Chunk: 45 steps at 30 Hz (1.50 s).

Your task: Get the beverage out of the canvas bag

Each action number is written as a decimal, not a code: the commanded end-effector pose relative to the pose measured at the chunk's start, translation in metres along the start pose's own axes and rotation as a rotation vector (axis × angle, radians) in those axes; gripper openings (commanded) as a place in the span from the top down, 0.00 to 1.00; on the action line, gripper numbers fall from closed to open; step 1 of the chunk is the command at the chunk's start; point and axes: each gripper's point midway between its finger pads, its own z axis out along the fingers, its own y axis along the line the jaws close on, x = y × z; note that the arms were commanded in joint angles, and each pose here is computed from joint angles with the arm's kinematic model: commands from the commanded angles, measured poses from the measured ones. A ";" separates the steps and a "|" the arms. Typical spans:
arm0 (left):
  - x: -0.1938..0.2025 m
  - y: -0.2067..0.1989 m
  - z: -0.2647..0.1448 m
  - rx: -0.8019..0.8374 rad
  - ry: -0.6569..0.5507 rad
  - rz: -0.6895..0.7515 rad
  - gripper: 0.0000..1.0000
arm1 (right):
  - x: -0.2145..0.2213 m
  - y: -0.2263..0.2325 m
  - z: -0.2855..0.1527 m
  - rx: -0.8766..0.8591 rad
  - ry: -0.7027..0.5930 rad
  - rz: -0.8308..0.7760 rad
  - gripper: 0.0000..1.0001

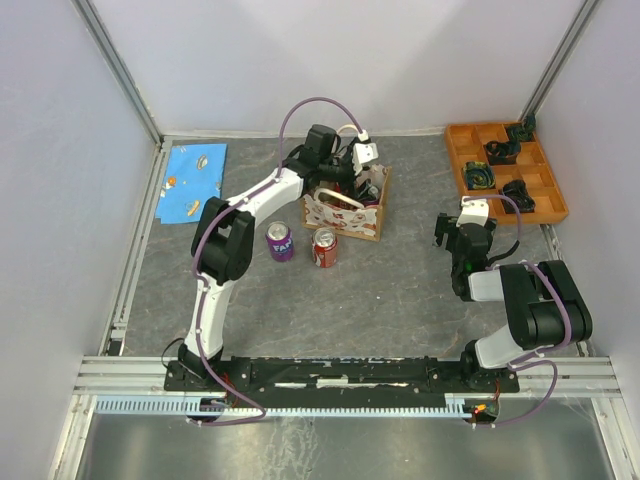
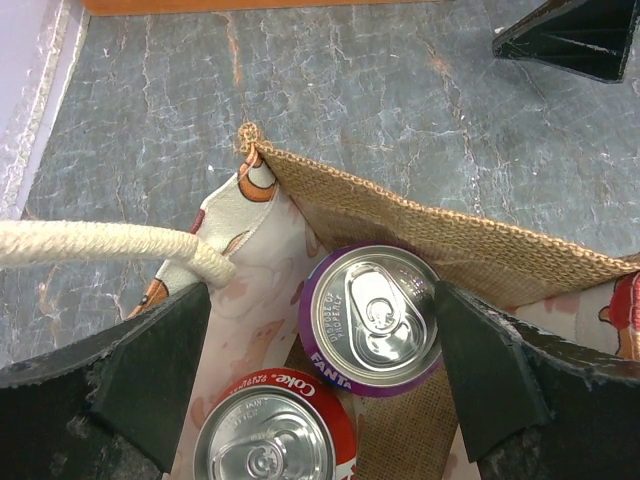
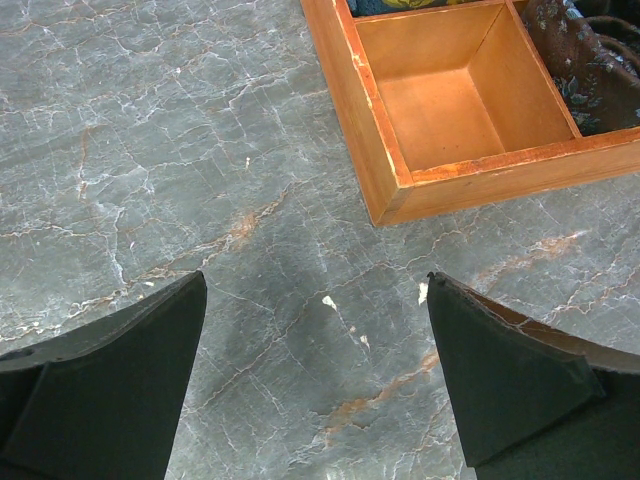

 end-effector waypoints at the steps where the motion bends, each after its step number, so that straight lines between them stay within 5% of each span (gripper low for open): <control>1: -0.050 0.007 -0.013 -0.011 -0.079 0.078 0.01 | -0.020 -0.001 0.003 0.010 -0.059 0.027 0.01; 45: -0.018 -0.018 -0.007 0.069 -0.040 0.017 0.04 | -0.020 -0.001 0.003 0.010 -0.058 0.026 0.01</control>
